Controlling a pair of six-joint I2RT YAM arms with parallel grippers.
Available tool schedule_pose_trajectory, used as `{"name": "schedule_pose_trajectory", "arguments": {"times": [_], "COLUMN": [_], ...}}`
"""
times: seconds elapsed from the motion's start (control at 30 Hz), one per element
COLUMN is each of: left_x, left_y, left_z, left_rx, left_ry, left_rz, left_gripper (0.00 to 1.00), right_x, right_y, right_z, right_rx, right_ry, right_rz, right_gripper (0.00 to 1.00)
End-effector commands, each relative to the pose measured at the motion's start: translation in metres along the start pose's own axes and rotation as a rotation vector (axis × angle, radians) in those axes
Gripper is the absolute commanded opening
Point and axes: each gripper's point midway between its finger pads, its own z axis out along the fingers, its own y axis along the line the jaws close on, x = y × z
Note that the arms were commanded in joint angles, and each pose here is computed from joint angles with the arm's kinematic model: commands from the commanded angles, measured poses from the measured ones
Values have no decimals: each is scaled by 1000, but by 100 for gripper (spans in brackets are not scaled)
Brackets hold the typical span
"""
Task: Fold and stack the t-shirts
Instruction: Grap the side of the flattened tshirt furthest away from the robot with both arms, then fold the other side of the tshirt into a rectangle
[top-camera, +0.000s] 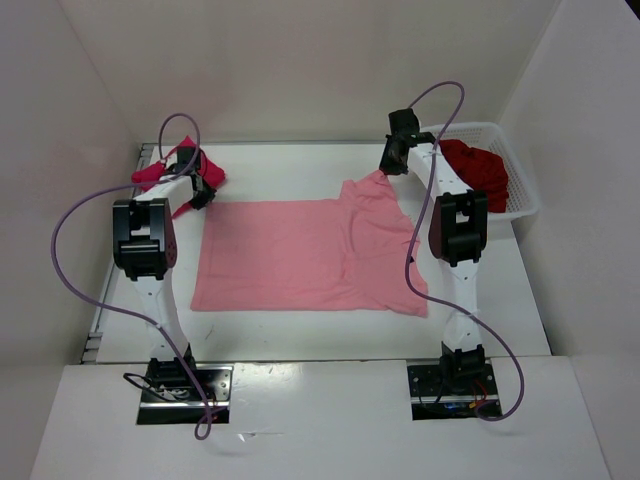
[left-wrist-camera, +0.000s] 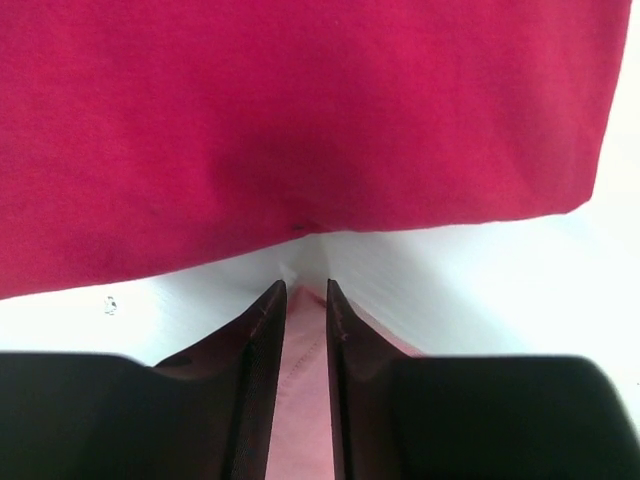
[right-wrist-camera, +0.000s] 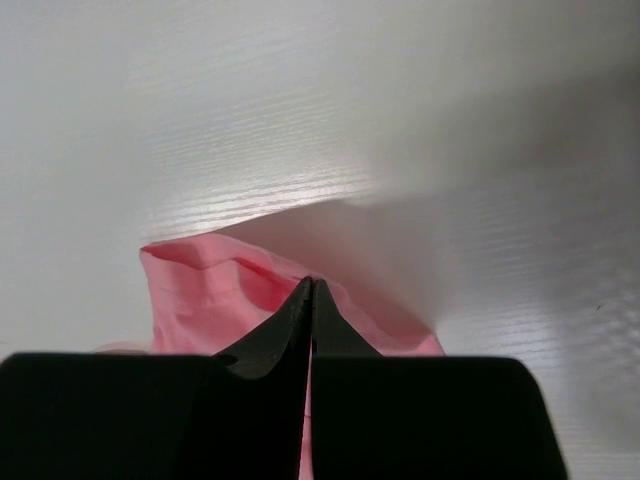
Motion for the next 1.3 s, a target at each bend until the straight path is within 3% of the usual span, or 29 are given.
{"name": "schedule_pose_trajectory", "arguments": {"times": [0.0,0.3,0.47,0.67,0.83,1.03,1.27], "left_x": [14,20,-8,-10,-5,24,38], "left_y": [0,0,-12,-9,4,46,75], "left_z": [-5,-13,-51,-106,-141,-152,-149], "left_rx": [-11,-22,37,114,147,137,117], "left_ry": [44,60,-12,-43,-47,33,94], "left_rz": [45,37,18,15,14,-24,-87], "left_gripper": [29,0,0,0,0,0,0], "right_x": [-16,-11,-19,34,46,78,151], "right_y": [11,11,14,-9,-19,-42,-82], "right_z": [-14,-15,-52,-86,-132,-172,-192], "right_rx": [-35,-39,-76,-71,-87,-76,-24], "right_ry": [-46,-33,-66,-2,-34,-23,120], "right_rz": [7,6,0,36,59,84,140], "right_gripper": [0,0,0,0,0,0,0]}}
